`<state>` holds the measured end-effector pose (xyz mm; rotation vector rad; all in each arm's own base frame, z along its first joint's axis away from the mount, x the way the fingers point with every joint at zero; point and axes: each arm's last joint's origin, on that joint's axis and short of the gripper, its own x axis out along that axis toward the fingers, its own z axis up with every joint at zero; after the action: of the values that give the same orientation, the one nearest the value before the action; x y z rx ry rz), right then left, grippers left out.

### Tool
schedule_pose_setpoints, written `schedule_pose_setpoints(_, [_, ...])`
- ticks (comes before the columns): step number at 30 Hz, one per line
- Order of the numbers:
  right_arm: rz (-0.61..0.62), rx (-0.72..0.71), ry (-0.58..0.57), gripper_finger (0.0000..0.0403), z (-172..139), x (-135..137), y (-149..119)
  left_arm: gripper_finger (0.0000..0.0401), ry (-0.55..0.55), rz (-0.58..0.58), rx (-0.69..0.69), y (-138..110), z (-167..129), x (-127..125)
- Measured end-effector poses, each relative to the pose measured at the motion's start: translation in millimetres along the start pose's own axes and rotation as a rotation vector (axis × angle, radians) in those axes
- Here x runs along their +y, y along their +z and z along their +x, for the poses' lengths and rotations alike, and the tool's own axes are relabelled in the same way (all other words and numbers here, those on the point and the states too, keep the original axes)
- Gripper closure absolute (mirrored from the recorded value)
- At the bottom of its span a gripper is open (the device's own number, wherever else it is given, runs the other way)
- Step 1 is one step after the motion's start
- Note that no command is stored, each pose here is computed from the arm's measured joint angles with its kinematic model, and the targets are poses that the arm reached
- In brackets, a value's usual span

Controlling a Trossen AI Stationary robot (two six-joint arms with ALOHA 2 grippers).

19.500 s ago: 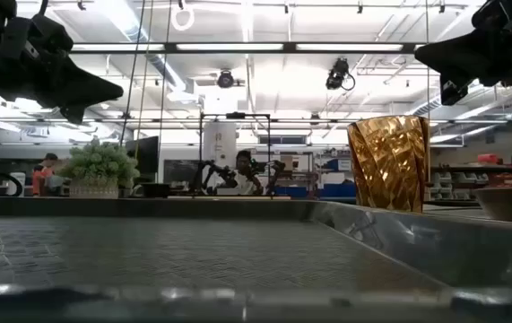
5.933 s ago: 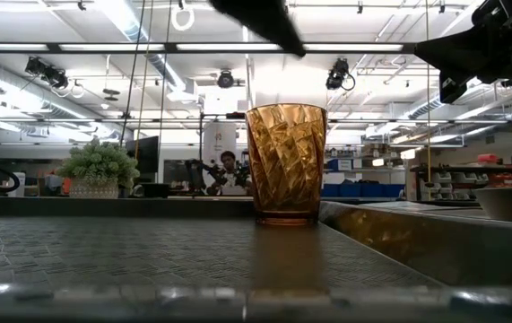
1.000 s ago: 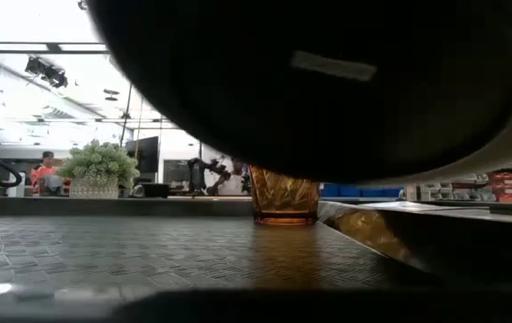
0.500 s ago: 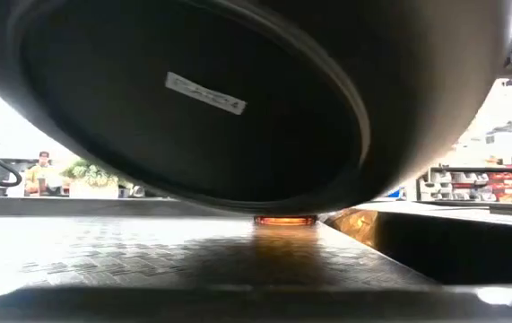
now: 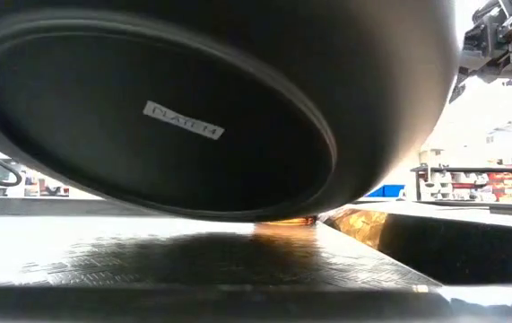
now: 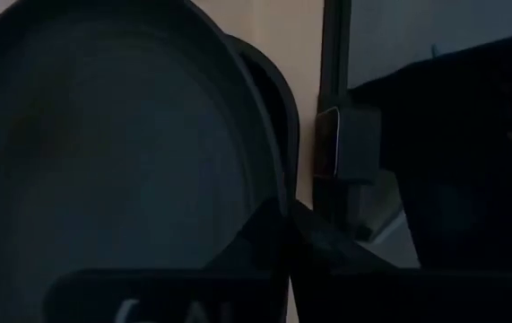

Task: Pick and place plate/cup/fork/spoon on tray
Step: Put the black plate on the black tray on the bottom left of the brown cup, then put the orange fork on the black tray on the left of the black plate

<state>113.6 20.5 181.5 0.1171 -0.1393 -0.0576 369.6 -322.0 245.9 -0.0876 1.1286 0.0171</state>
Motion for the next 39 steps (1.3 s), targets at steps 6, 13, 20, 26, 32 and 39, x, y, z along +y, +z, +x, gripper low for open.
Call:
schedule_pose_setpoints(6, [0.0, 0.0, 0.0, 0.038, 0, 0, 0, 0.0353, 0.022, -0.017, -0.012, -1, 3, 0])
schedule_pose_setpoints(13, [0.0, 0.0, 0.0, 0.038, 0, 0, 0, 0.0304, 0.027, -0.015, -0.014, -1, 3, 0])
schedule_pose_setpoints(20, [0.0, 0.0, 0.0, 0.038, 0, 0, 0, 0.031, 0.04, 0.0, 0.001, -1, 3, 2])
schedule_pose_setpoints(26, [0.0, 0.0, 0.0, 0.038, 0, 0, 0, 0.0322, 0.112, 0.063, 0.031, -6, 2, 7])
schedule_pose_setpoints(32, [0.0, 0.0, 0.0, 0.038, 0, 0, 0, 0.0331, 0.207, 0.242, 0.095, -8, 2, 20])
schedule_pose_setpoints(39, [0.0, 0.0, 0.0, 0.038, 0, 0, 0, 0.0362, 0.431, 0.427, 0.217, -10, 2, 51])
